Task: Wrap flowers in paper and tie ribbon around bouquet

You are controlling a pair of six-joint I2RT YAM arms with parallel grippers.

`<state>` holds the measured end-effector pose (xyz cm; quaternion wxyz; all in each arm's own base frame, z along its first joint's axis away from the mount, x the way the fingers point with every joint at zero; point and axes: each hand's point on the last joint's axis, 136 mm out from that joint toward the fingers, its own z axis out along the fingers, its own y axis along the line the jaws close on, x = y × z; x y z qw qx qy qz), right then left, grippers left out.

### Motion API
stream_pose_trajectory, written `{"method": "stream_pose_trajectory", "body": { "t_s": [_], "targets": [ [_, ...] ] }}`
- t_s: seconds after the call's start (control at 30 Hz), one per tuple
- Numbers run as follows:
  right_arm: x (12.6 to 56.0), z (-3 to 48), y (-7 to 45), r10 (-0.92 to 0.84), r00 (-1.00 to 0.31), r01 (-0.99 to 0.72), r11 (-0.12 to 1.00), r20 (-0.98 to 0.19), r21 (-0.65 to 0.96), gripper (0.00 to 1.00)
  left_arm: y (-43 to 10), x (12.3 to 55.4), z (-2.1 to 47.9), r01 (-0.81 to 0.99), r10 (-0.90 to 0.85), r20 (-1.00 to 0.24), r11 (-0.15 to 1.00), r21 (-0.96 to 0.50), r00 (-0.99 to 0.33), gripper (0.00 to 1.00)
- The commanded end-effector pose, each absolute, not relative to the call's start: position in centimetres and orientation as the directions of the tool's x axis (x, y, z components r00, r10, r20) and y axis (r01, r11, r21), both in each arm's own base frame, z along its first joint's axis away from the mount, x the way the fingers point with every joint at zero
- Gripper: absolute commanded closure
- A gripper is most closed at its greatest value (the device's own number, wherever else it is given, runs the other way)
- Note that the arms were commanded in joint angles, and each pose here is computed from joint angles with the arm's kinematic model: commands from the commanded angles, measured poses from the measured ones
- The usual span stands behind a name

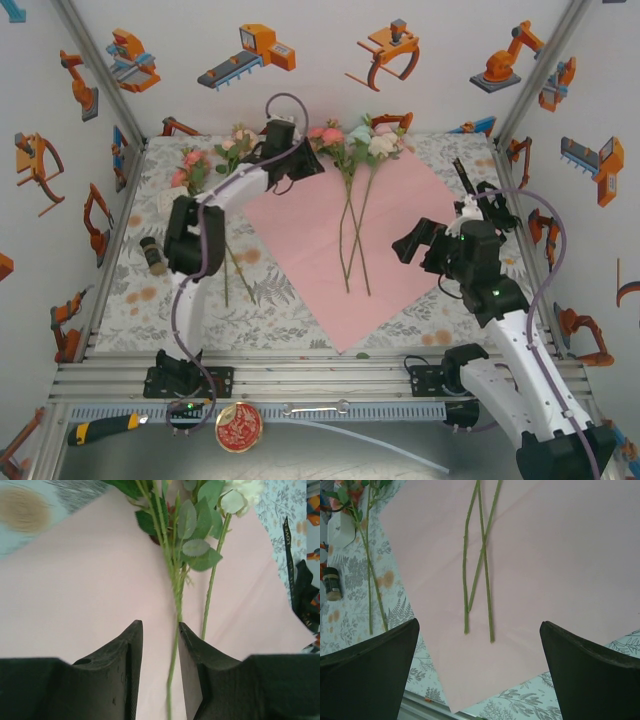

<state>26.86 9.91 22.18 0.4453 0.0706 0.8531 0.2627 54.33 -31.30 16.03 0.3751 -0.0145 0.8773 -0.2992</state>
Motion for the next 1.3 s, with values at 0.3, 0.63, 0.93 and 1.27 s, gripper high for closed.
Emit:
{"method": "stream_pose_trajectory", "body": {
  "t_s": [0.3, 0.63, 0.93, 1.27],
  "targets": [
    [27.8, 22.6, 10.7, 0.38, -0.591, -0.127, 0.828, -0.712, 0.546, 0.04, -8.9, 48.0, 14.1, 0.013, 0.148, -0.639, 0.977, 0.212, -0.755, 0.65],
    [28.3, 22.3, 11.2, 0.39, -0.611, -0.123, 0.813, -0.689, 0.569, 0.05, -6.5, 50.0, 7.4, 0.06, 0.232, -0.45, 0.93, 0.364, -0.863, 0.66],
    [28.1, 22.8, 10.9, 0.389, -0.601, -0.119, 0.82, -0.698, 0.559, 0.05, -5.9, 51.3, 5.6, 0.068, 0.207, -0.399, 0.94, 0.335, -0.893, 0.92],
    [28.2, 22.7, 10.9, 0.388, -0.605, -0.116, 0.821, -0.695, 0.558, 0.05, -5.9, 52.8, 7.3, 0.04, 0.139, -0.466, 0.975, 0.217, -0.874, 0.68]
  ]
}}
